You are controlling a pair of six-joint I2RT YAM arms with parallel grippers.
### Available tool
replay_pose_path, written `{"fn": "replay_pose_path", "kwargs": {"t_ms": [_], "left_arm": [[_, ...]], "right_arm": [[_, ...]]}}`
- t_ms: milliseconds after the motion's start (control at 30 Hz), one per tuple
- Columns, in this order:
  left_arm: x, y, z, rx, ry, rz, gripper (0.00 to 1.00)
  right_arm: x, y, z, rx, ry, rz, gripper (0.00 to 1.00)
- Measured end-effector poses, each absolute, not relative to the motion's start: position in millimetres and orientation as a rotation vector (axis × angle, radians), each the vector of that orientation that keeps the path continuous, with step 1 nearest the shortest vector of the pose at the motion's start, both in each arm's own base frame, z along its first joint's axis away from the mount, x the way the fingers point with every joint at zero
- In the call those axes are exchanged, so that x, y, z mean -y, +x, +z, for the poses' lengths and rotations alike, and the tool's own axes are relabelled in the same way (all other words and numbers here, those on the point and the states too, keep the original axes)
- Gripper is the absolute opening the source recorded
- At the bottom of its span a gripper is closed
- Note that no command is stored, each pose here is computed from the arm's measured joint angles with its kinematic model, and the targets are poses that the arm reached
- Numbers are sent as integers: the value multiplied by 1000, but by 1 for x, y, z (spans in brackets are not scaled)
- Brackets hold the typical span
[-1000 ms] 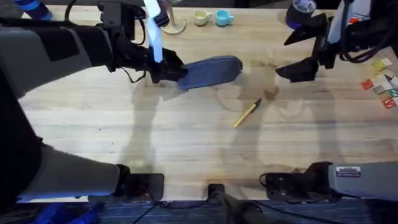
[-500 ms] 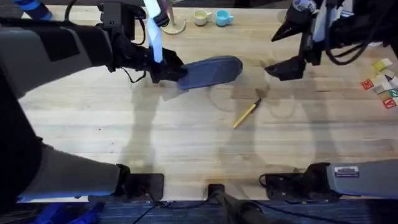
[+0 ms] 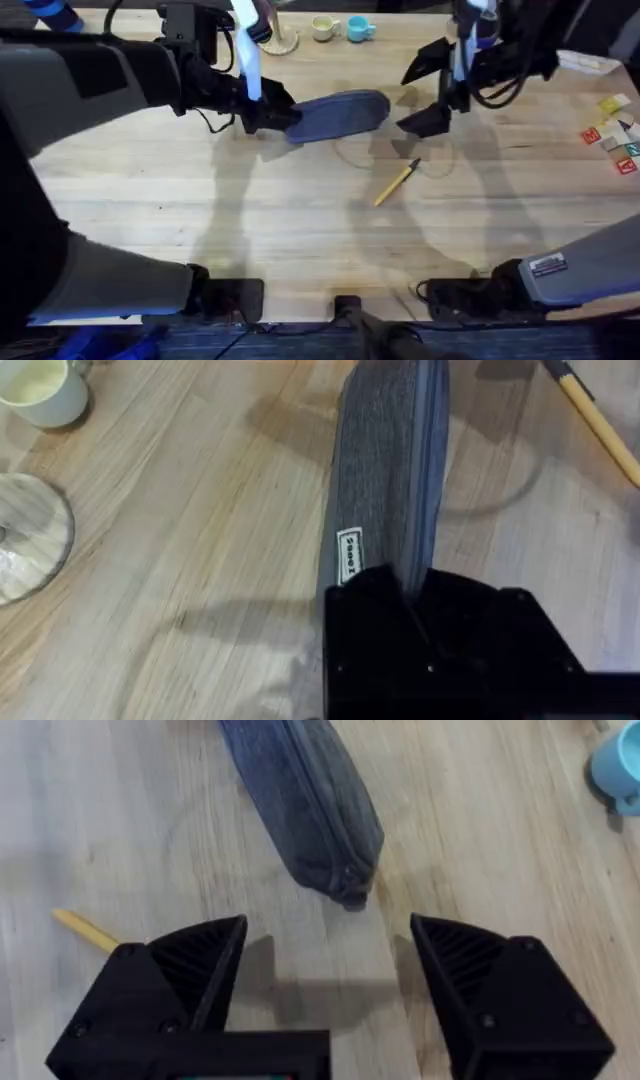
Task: Unzip the bag, pick up the pens from the table one at a time and place them inside, then zip the bag closed.
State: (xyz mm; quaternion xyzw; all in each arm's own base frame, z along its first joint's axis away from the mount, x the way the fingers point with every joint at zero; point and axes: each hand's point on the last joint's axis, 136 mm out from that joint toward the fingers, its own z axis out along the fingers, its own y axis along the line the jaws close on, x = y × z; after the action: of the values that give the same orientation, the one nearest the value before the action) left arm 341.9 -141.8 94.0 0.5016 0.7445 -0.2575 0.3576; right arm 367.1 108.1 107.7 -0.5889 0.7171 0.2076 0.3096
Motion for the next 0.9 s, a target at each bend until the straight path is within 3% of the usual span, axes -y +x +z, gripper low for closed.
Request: {"fn": "replay_pose_path", "kwargs": {"t_ms": [367, 533, 733, 900], "left_arm": [[142, 342, 94, -1921, 1295, -665, 44], [142, 342, 94, -1921, 1295, -665, 44], [142, 342, 94, -1921, 1295, -665, 44], [142, 342, 94, -1921, 1295, -665, 44]], "right_arm": [[-119, 374, 77, -1900, -1586, 592, 990], [-119, 375, 74, -1900, -1587, 593, 911], [-121, 376, 74, -1892, -1591, 589, 897], [-122, 378, 75, -1876, -1592, 585, 703]]}}
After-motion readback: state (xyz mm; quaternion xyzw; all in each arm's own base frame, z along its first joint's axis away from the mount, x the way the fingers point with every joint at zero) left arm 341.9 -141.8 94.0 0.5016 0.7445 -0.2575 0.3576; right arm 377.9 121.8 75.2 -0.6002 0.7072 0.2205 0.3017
